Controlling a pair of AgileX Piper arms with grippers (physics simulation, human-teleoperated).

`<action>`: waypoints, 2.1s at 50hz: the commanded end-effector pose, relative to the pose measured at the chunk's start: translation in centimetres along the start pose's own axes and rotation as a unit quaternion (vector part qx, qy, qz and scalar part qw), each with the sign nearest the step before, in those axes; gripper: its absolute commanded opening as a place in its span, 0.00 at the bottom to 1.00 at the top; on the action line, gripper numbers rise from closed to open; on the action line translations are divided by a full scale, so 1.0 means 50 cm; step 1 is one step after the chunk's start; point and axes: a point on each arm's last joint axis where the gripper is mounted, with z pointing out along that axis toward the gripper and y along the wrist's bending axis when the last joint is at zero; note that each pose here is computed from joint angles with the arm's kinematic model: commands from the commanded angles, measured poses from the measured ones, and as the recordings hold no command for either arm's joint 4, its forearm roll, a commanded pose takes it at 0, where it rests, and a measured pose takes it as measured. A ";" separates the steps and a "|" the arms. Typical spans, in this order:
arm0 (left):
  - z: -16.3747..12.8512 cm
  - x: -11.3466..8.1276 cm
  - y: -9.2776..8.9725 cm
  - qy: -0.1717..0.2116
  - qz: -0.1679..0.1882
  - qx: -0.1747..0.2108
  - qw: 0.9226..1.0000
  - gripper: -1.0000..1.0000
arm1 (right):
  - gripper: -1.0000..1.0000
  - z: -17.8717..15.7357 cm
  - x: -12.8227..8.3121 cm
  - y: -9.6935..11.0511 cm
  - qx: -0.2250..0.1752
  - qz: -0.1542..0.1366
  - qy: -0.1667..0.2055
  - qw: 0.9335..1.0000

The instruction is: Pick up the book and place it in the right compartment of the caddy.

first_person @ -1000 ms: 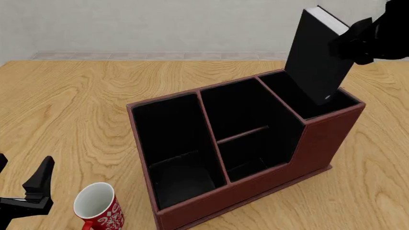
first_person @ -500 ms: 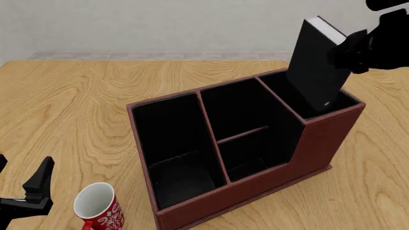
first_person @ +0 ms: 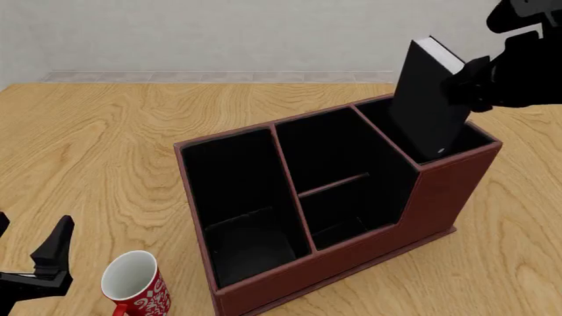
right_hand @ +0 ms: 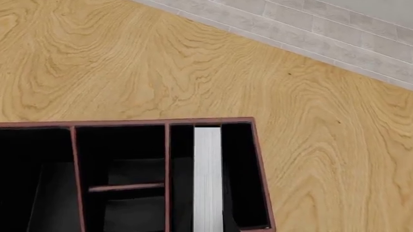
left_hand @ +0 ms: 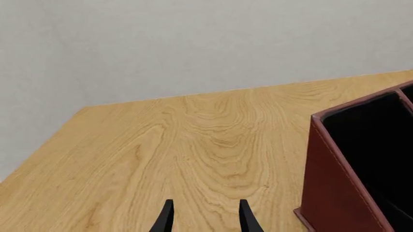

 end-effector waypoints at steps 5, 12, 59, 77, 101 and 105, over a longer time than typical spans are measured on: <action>0.000 0.000 0.000 0.000 0.000 -0.001 1.000 1.00 | 0.00 0.022 0.011 0.002 0.000 0.015 0.001 1.000; -0.001 0.000 0.001 0.001 0.001 -0.002 1.000 1.00 | 0.00 0.034 0.016 0.002 0.001 0.018 0.001 1.000; -0.004 0.003 0.002 0.005 0.003 -0.006 1.000 1.00 | 0.00 0.088 0.051 -0.001 0.005 0.035 0.017 0.999; -0.004 0.003 0.002 0.006 0.002 -0.006 1.000 1.00 | 0.00 0.100 0.061 -0.010 0.013 0.040 0.023 0.999; -0.001 0.001 0.002 0.003 0.003 -0.005 1.000 1.00 | 0.00 0.105 0.073 -0.015 0.017 0.043 0.028 0.999; -0.002 0.001 0.002 0.003 0.003 -0.006 1.000 1.00 | 0.00 0.109 0.081 -0.010 0.014 0.044 0.031 0.998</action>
